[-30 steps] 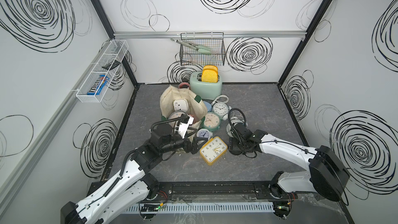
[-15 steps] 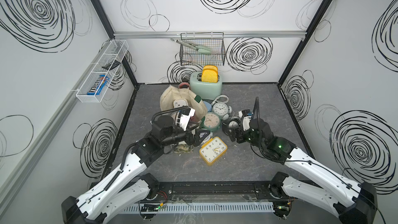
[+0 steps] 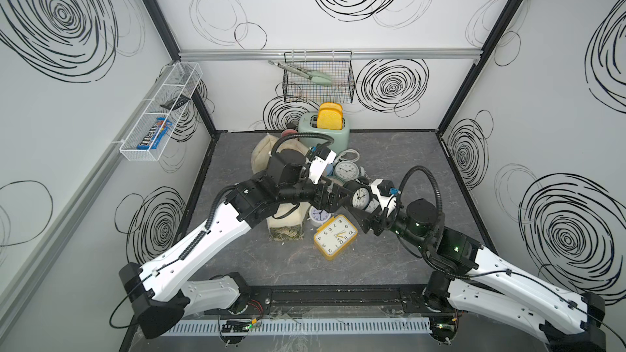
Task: Put the alarm clock into the canvas bag
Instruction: Pick up the alarm from the center of the board.
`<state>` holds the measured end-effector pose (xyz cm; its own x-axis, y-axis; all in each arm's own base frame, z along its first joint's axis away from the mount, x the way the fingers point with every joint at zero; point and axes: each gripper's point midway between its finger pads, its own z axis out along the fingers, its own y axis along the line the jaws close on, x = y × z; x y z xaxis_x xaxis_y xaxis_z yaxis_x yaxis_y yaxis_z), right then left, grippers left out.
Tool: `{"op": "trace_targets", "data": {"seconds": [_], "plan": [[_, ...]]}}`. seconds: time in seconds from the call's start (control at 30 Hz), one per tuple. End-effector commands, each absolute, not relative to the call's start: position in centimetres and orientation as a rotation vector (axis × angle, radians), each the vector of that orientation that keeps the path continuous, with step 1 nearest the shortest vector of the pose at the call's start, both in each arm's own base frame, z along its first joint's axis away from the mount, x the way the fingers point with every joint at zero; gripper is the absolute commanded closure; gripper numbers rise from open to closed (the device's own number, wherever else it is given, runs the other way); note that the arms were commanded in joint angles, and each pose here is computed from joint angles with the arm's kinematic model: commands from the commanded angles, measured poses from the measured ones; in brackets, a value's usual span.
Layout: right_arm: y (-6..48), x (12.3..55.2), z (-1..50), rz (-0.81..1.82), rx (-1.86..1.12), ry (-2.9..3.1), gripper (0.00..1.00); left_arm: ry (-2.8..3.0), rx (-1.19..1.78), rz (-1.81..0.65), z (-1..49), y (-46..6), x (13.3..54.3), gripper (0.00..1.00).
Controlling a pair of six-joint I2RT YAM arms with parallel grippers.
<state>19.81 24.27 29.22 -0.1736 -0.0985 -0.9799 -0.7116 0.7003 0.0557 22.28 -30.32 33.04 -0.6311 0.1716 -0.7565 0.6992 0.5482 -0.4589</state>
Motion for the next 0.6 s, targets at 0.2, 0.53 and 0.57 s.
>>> {"op": "trace_targets", "data": {"seconds": [0.2, 0.53, 0.57], "plan": [[23.5, 19.2, 32.4, 0.58, -0.643, 1.54, 0.51, 2.172, 0.755, -0.916, 32.7, -32.4, 22.5, 0.07], [23.5, 19.1, 32.1, 0.572, -0.655, 1.532, 0.53, 2.217, 0.746, -0.976, 32.0, -33.6, 22.4, 0.36], [23.5, 19.1, 32.1, 0.572, -0.658, 1.531, 0.53, 2.224, 0.742, -0.973, 31.8, -33.7, 22.5, 0.37]]}}
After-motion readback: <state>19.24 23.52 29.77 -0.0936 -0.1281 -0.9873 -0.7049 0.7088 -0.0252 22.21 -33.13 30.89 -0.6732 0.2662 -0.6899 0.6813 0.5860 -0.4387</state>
